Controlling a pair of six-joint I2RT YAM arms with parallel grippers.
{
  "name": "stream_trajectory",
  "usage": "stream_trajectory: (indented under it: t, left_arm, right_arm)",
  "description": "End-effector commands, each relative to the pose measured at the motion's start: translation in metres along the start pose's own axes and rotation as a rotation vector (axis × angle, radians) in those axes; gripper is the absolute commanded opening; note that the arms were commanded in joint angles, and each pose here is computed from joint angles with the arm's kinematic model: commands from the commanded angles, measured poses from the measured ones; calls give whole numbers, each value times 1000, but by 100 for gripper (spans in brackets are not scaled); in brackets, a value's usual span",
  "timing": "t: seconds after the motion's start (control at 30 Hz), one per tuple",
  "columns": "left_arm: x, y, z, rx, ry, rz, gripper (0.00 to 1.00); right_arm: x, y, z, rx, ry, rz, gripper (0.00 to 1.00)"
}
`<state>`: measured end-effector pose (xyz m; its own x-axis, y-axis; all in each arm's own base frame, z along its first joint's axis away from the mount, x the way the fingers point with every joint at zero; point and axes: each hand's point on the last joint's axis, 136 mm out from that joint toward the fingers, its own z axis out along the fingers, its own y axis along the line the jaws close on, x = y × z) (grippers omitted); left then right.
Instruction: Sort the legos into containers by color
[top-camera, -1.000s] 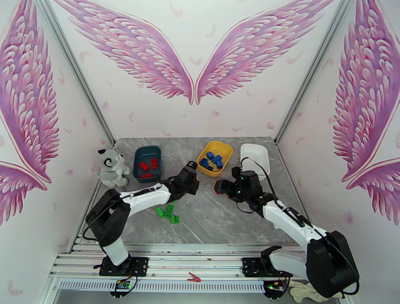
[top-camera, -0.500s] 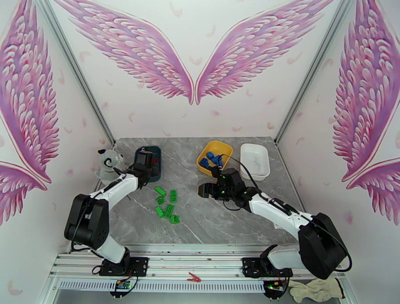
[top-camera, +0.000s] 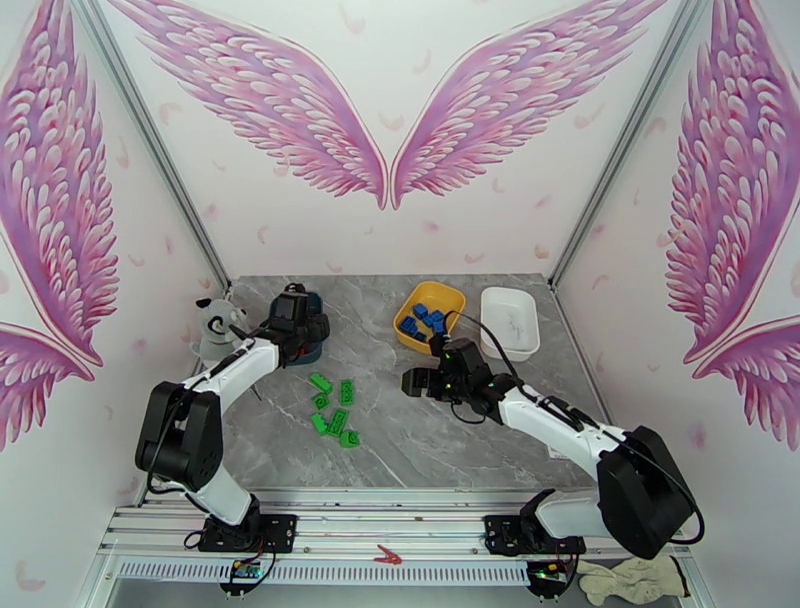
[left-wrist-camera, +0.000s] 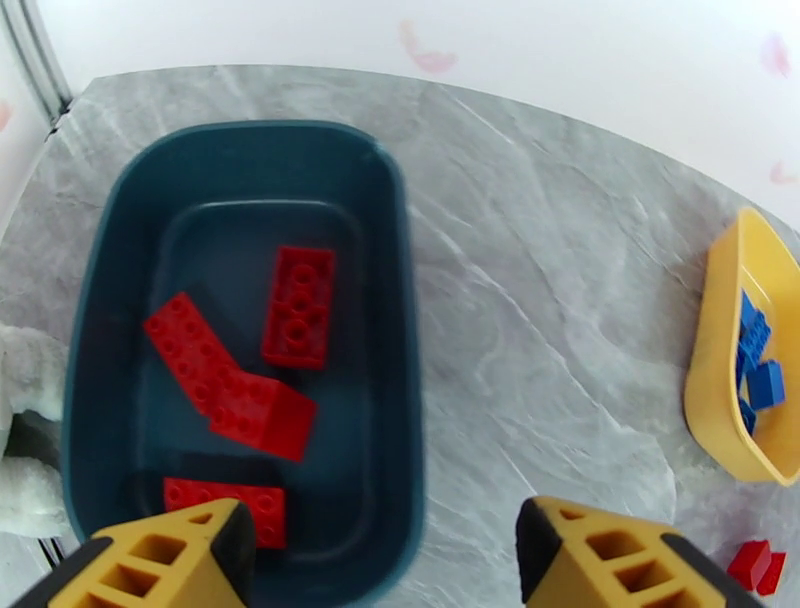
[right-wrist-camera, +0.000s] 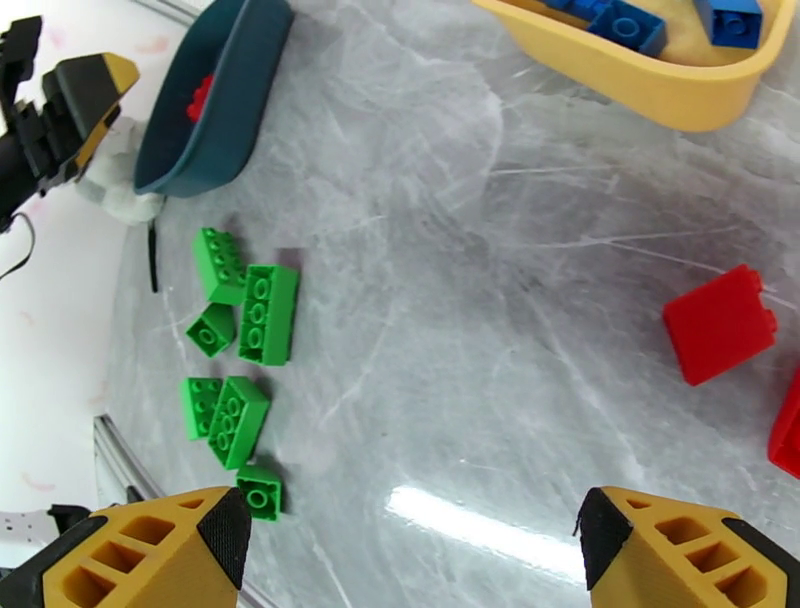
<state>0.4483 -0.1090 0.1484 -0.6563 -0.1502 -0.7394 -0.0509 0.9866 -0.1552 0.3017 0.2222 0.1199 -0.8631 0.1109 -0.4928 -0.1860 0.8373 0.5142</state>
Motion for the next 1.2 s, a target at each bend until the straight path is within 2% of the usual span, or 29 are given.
stream_trajectory:
  t: [0.0,0.23,0.5,0.7,0.87,1.17]
  left_arm:
    - [0,-31,-21,63,-53,32,75]
    - [45,-112,-34,227,-57,160,77]
    - [110,-193,-42,418,-9,401,81]
    - [153,-227,-36,532,54,506,81]
    - [183,-256,-28,564,96,614,82]
    - [197,-282,-2,543,119,672,80]
  right_arm:
    - [-18,-13,-15,78,-73,29,93]
    - [-27,-52,-34,134,-136,164,92]
    - [-31,-83,-52,131,-197,296,91]
    - [-30,-100,-56,129,-211,373,92]
    - [-27,-110,-56,117,-213,425,95]
    - [-25,-118,-58,95,-216,475,95]
